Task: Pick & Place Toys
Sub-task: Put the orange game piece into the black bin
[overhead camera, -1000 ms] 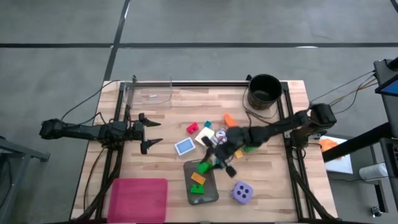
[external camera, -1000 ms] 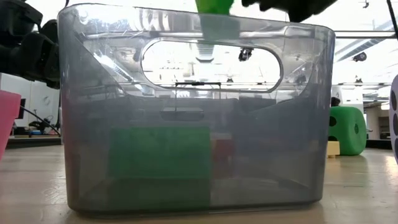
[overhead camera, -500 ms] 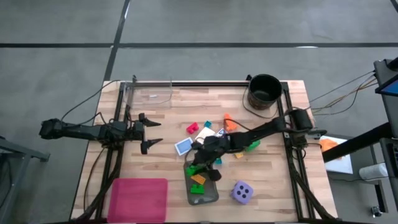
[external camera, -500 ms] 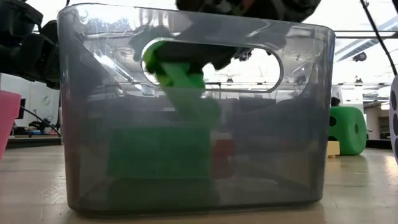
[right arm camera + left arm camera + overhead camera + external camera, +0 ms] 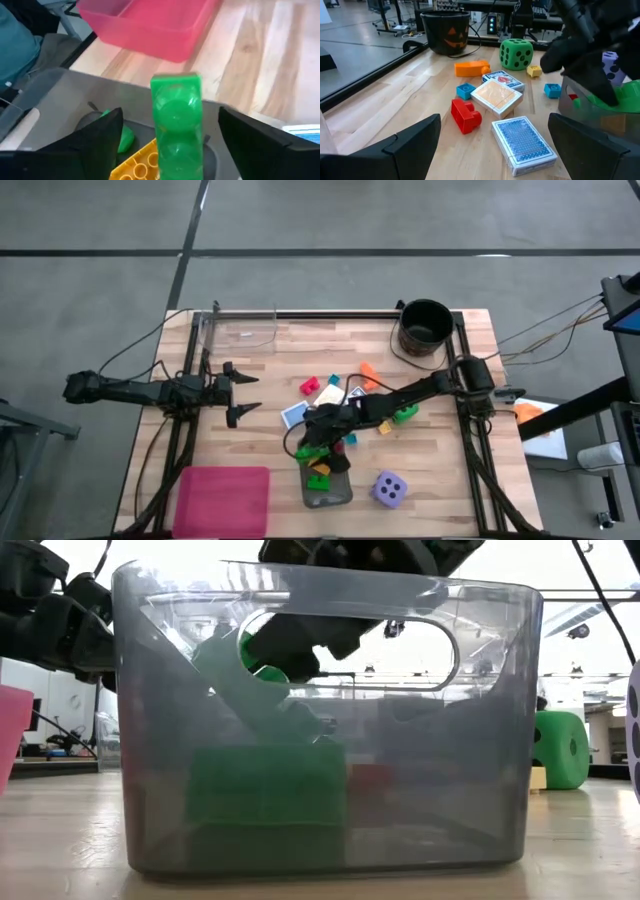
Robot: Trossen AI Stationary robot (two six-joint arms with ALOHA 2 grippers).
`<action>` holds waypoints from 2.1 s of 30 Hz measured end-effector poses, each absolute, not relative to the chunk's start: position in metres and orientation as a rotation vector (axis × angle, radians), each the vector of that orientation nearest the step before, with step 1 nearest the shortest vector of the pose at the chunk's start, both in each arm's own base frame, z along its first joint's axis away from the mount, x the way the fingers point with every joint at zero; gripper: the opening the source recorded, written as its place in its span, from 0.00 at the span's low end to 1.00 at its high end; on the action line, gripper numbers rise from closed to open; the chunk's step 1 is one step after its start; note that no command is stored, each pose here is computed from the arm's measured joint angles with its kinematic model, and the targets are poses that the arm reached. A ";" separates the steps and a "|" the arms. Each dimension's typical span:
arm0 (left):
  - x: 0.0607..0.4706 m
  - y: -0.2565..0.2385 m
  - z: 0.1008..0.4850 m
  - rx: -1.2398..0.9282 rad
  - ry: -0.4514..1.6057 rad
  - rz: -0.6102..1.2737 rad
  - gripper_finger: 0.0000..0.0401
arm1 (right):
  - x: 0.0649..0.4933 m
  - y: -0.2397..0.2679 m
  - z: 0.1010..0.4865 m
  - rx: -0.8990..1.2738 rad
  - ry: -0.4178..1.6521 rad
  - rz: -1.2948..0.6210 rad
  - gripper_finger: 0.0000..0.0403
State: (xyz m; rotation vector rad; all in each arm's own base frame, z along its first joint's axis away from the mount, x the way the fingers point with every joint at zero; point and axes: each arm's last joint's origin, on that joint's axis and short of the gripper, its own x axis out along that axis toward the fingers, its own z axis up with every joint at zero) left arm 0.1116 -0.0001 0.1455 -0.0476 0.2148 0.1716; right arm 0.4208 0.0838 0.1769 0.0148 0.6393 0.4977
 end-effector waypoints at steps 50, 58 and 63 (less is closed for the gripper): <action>0.112 0.000 0.144 -0.046 0.229 0.170 0.92 | 0.330 0.020 0.172 -0.073 0.290 -0.174 0.71; 0.112 0.000 0.144 -0.046 0.227 0.172 0.92 | 0.311 -0.012 0.178 0.020 0.474 -0.333 0.87; 0.112 0.000 0.145 -0.047 0.224 0.172 0.92 | 0.300 -0.039 0.174 0.085 0.614 -0.443 0.89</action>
